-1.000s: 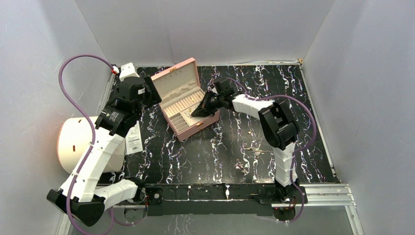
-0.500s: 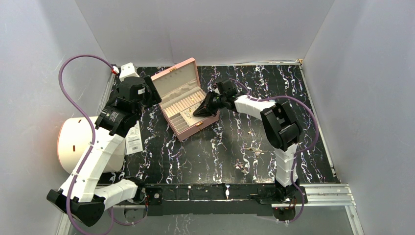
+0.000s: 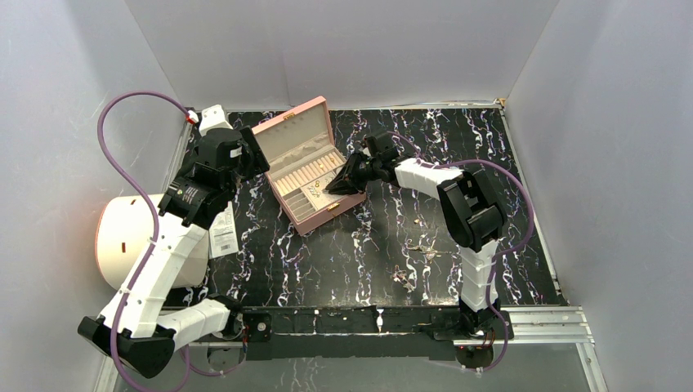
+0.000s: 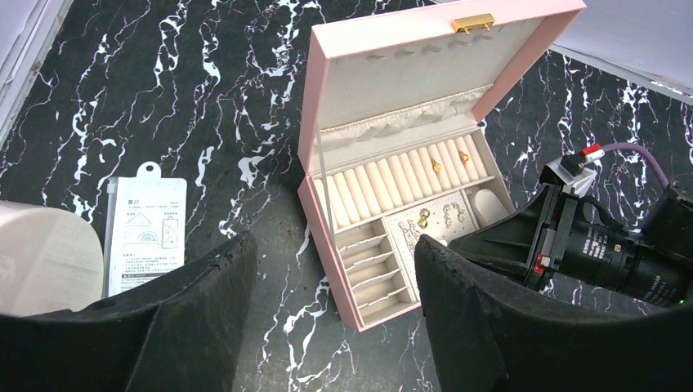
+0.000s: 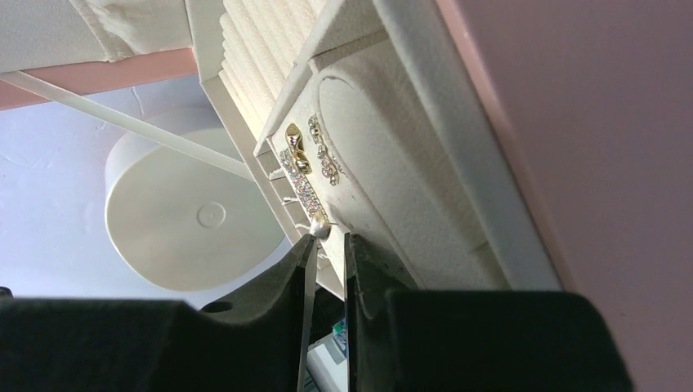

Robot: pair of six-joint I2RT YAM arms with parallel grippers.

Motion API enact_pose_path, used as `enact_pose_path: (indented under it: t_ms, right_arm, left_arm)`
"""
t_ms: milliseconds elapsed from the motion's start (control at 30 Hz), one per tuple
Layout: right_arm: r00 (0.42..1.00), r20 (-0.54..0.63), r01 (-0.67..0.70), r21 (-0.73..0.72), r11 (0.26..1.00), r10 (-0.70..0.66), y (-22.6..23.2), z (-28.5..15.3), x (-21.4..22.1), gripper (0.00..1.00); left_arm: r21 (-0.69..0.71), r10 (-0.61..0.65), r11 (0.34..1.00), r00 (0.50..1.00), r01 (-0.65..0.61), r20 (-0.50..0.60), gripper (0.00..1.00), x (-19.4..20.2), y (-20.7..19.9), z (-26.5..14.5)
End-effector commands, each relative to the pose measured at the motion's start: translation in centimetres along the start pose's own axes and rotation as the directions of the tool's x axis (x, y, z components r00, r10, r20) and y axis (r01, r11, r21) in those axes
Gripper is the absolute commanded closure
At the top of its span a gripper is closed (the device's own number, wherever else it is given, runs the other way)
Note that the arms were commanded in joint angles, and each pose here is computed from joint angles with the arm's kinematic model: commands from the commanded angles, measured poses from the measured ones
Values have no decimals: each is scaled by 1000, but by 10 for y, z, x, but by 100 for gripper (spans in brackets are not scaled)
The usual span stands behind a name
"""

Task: Organize the mixed jewelry
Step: Place the jewelry in the jewelry box.

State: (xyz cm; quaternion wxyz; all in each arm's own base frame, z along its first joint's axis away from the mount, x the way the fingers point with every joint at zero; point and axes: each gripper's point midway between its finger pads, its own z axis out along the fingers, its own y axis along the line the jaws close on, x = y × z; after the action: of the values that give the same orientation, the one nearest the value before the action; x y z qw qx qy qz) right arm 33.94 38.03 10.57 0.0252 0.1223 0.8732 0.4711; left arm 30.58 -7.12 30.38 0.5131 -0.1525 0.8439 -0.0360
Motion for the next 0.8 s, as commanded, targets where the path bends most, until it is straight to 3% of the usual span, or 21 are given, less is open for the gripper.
enact_pose_path:
  t_ms: [0, 400, 767]
  right_arm:
    - [998, 18, 62, -49, 997, -61, 23, -14, 3, 73]
    - [984, 77, 163, -19, 986, -161, 34, -26, -6, 75]
    - [933, 137, 331, 41, 943, -334, 59, -26, -24, 71]
  left_arm:
    - [-5, -16, 1000, 1000, 16, 27, 32, -5, 4, -5]
    - [5, -24, 1000, 999, 24, 31, 32, -8, 2, -6]
    - [14, -34, 999, 999, 33, 43, 32, -14, -2, -7]
